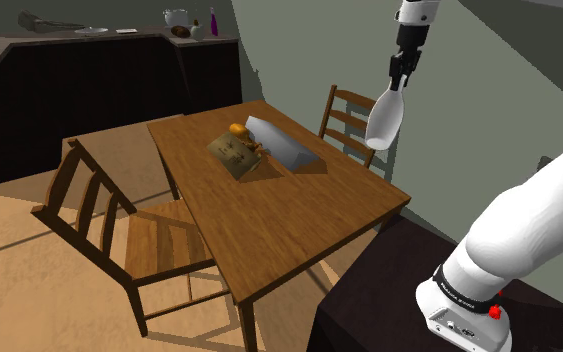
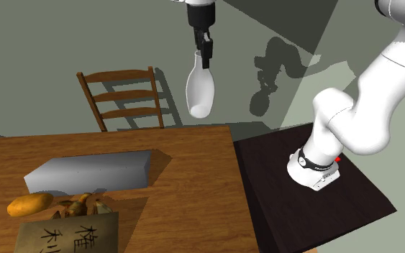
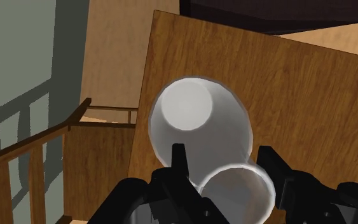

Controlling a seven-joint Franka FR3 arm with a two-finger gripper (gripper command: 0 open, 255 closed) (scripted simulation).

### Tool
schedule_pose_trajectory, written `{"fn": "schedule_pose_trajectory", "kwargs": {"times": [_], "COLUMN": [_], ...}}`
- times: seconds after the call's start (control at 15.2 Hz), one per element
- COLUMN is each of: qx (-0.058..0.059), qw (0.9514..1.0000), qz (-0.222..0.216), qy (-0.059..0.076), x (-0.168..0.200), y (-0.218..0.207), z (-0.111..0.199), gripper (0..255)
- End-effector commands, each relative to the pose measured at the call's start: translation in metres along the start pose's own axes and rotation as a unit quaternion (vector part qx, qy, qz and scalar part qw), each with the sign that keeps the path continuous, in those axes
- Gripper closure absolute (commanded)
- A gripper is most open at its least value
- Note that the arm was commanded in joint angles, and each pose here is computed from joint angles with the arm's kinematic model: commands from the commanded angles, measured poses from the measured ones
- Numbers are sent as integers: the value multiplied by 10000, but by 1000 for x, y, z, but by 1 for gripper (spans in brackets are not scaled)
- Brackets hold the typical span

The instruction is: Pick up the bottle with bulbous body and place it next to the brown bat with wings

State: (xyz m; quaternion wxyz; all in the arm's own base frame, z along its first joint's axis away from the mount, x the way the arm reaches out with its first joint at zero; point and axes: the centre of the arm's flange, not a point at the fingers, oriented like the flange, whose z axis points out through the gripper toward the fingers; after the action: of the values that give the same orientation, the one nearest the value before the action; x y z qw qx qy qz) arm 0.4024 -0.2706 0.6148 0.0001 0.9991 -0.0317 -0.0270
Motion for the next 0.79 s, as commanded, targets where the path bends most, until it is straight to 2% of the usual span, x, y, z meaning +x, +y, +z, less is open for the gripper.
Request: {"fn": "schedule_pose_trajectory", "kwargs": {"times": [0.0,0.73], "qx": [0,0], "qw": [10000,10000], "qz": [0,0], "qy": [0,0], "x": [-1,-4], "y": [0,0], "z": [-11,-69], "gripper": [255,255]}}
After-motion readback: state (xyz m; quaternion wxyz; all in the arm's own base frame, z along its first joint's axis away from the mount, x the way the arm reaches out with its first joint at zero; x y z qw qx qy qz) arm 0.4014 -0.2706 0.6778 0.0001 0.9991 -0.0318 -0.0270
